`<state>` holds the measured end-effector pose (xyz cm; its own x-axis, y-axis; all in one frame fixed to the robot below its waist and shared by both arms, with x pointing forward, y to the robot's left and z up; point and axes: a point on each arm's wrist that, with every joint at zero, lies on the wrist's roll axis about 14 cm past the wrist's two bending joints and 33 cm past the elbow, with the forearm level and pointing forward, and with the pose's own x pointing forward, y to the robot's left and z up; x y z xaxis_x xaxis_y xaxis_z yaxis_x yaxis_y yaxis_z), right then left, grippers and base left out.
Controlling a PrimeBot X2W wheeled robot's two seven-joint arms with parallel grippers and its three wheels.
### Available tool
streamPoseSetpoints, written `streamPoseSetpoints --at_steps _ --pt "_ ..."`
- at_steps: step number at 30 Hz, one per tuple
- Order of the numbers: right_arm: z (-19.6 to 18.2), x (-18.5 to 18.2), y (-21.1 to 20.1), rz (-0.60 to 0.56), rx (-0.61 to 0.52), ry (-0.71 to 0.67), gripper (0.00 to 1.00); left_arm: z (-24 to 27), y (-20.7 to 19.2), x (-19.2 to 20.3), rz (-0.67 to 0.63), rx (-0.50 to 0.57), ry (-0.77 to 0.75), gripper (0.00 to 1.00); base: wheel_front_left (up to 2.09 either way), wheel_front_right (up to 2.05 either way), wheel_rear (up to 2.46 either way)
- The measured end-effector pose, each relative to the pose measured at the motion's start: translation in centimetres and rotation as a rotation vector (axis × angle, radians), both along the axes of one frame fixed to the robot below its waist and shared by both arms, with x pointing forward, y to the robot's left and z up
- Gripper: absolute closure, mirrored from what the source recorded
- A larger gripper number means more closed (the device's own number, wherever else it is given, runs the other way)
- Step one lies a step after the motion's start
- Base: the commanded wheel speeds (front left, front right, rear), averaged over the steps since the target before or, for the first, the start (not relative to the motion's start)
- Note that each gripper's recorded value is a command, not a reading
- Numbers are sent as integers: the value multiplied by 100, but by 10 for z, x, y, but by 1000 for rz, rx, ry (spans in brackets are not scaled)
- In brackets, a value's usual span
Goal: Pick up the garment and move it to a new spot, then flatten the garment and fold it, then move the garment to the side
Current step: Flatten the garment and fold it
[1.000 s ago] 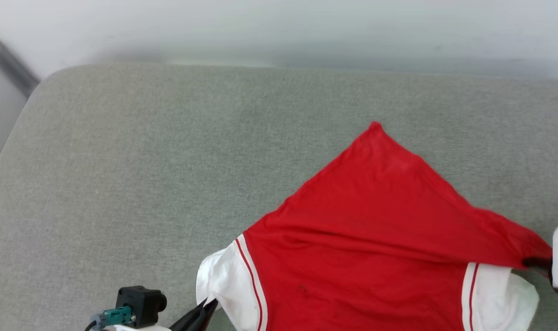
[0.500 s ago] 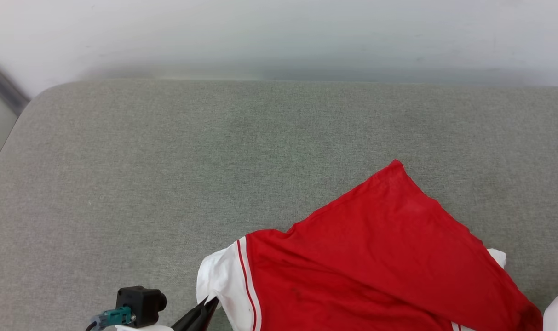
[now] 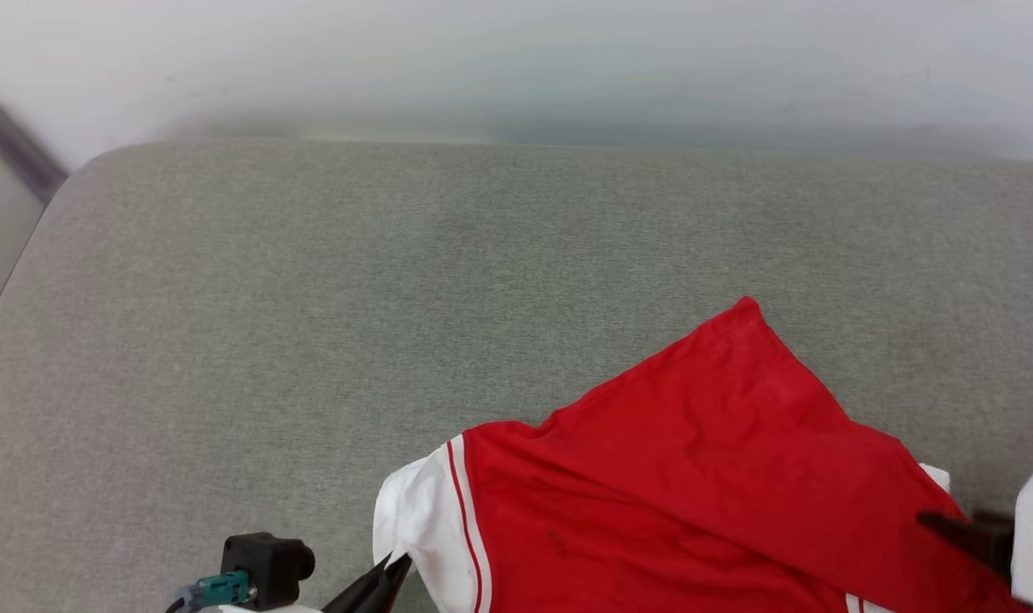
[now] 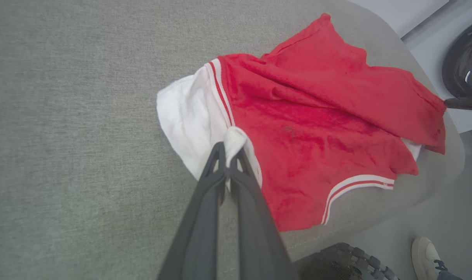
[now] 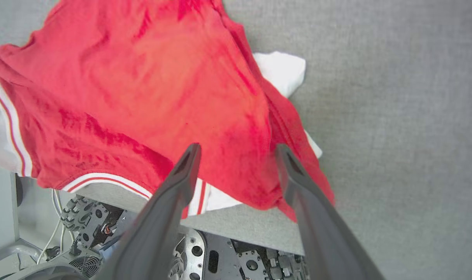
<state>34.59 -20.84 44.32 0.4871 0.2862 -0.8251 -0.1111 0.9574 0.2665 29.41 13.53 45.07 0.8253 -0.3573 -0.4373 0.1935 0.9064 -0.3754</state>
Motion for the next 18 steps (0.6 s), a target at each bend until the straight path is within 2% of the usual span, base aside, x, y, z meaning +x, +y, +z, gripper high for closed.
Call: streamPoseSetpoints --at_steps 6,8,10,12,18 --pt "38 39 28 120 -5 -101 0 0 0 -1 2 -2 2 100 0 0 0" --pt "47 63 54 197 -7 -123 0 3 0 3 0 -1 -6 100 0 0 0" --pt "47 70 62 216 -10 -122 0 3 1 4 2 3 -6 100 0 0 0" --pt "40 93 84 271 -38 -103 0 3 2 7 8 7 -5 100 0 0 0" --pt "16 125 109 310 -58 -47 0 0 2 10 23 5 11 100 0 0 0"
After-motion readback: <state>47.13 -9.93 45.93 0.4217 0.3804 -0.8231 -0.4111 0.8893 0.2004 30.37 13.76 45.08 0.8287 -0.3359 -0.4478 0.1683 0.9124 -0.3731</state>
